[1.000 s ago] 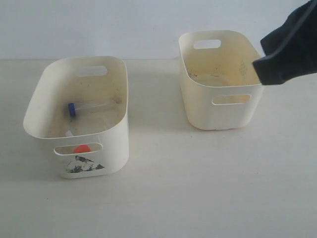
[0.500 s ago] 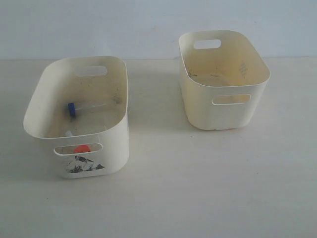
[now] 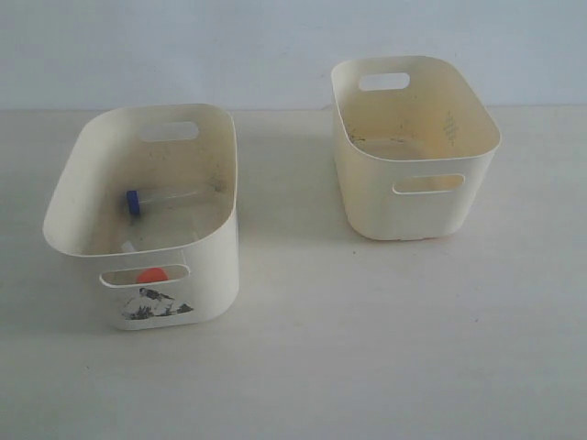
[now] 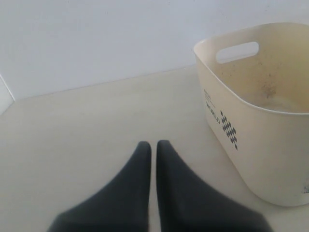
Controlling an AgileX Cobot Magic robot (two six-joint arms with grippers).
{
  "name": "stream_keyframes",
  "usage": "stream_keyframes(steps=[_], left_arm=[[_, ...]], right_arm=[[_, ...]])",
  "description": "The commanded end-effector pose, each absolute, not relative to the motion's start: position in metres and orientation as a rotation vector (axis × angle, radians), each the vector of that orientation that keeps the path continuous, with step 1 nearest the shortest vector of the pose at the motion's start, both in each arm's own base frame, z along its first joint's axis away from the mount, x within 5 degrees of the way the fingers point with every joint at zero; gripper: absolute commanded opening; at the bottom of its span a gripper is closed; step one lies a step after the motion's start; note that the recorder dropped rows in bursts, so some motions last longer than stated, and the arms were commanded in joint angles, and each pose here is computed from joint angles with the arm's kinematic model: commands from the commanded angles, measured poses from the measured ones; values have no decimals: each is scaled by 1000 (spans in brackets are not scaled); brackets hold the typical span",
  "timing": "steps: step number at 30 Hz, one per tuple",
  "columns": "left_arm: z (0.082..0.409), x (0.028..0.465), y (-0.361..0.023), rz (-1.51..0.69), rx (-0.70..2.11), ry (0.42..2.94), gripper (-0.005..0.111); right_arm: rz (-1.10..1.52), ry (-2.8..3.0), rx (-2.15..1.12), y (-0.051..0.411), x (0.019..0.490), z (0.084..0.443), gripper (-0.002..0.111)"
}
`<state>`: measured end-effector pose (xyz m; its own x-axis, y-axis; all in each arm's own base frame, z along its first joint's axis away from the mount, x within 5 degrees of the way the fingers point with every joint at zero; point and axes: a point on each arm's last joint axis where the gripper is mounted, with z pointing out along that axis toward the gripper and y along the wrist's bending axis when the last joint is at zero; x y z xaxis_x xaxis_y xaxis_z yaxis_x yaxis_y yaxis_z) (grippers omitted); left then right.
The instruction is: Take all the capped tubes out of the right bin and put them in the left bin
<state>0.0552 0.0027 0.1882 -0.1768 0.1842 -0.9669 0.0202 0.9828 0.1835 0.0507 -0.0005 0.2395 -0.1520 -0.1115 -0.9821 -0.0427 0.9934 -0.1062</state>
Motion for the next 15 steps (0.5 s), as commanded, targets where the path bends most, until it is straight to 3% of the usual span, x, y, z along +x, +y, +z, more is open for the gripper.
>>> stream_keyframes(steps=[1, 8, 15], left_arm=[[190, 55, 2, 132, 140, 1735, 4], [190, 55, 2, 132, 140, 1735, 4], [190, 55, 2, 132, 140, 1735, 4]], right_arm=[[-24, 1725, -115, 2, 49, 219, 0], [69, 1792, -61, 5, 54, 185, 0], [95, 1808, -45, 6, 54, 184, 0]])
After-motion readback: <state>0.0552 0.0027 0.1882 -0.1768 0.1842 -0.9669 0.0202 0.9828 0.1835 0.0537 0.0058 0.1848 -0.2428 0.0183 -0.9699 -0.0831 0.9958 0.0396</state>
